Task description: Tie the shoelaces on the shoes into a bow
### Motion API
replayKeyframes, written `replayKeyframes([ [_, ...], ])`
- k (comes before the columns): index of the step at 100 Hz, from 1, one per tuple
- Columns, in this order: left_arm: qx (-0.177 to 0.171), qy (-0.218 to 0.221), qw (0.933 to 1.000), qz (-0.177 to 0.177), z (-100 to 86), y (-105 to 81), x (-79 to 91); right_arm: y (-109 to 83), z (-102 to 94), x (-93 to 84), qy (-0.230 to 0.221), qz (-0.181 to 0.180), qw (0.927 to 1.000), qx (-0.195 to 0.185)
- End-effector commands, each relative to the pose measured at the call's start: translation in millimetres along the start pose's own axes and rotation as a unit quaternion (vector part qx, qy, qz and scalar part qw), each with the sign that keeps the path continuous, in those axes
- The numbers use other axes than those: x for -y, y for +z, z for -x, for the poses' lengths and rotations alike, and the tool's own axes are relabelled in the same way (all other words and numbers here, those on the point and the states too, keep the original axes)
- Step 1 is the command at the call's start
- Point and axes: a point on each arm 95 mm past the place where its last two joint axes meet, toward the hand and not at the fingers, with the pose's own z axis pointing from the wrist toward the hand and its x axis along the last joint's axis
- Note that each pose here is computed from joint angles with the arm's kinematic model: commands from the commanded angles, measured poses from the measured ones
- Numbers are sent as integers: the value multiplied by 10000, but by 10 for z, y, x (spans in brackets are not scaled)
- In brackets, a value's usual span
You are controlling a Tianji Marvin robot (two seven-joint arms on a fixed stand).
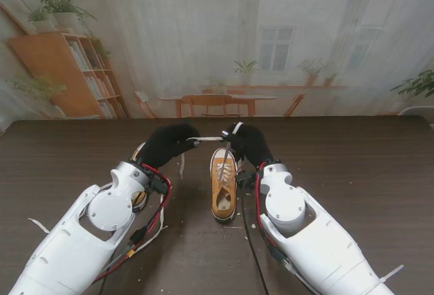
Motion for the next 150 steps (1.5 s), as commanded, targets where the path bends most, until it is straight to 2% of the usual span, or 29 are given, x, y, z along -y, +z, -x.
replayKeyframes([
  [1, 28, -34, 9998, 169, -45, -91, -56, 10, -26, 3, 30, 2, 10000, -18],
  [36, 69, -202, 9978, 620, -202, -385, -349, 9, -26, -22, -239, 60, 9997, -23],
  [55, 143, -134, 9974, 686, -212, -429, -486, -6, -53, -27, -313, 101, 9994, -66],
  [77, 184, -395, 9944, 962, -206, -444, -652, -20, -80, -24, -332, 87, 9994, -103],
  [97, 164, -327, 9922, 1194, -186, -476, -736, -21, -83, -14, -272, 64, 9996, -106],
  [108, 219, -123, 9887, 1477, -168, -525, -727, -20, -85, -18, -260, 59, 9996, -114],
  [128, 414, 447, 9754, 2118, -178, -693, -604, -15, -94, -27, -224, 47, 9996, -135],
  [143, 700, 1067, 9717, 1988, -169, -863, -488, -16, -93, -34, -200, 32, 9997, -144],
  [150, 827, 1470, 9703, 1734, -142, -924, -393, -19, -93, -42, -195, 26, 9997, -150],
])
